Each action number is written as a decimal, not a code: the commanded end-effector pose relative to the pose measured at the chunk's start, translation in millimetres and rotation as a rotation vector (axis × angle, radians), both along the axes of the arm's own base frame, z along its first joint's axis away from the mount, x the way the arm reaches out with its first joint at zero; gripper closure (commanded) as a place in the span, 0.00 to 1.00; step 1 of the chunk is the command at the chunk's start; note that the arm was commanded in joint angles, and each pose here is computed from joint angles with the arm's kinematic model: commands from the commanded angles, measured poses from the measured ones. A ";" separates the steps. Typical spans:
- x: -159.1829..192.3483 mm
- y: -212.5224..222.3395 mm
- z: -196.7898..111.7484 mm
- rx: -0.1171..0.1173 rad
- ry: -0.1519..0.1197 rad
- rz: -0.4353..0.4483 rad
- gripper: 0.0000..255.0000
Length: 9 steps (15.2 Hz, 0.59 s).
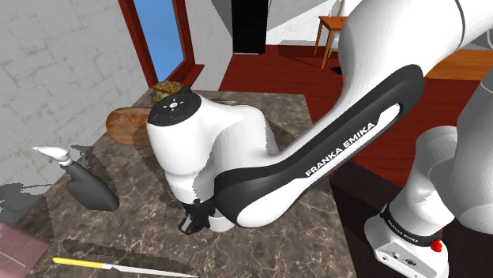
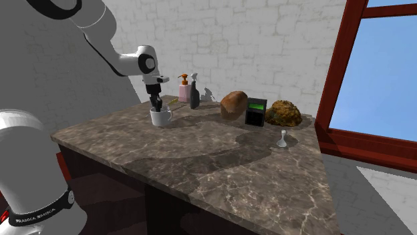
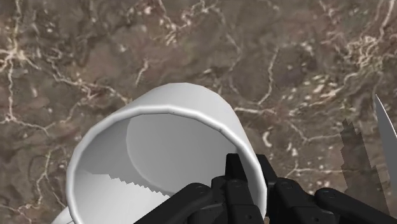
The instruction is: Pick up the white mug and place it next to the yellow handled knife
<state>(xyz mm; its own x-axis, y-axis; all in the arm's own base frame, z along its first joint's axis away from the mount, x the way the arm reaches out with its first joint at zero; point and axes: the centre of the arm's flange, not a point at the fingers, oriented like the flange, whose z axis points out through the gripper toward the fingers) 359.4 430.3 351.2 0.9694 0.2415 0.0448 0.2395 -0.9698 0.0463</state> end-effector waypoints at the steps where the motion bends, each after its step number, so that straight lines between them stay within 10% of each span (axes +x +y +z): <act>1: 0.1 0.4 -4.4 0.001 0.000 0.000 1.00; 8: 0.2 0.4 -4.4 0.001 0.000 0.000 1.00; 9: 0.2 0.4 -4.4 0.001 0.000 0.000 0.00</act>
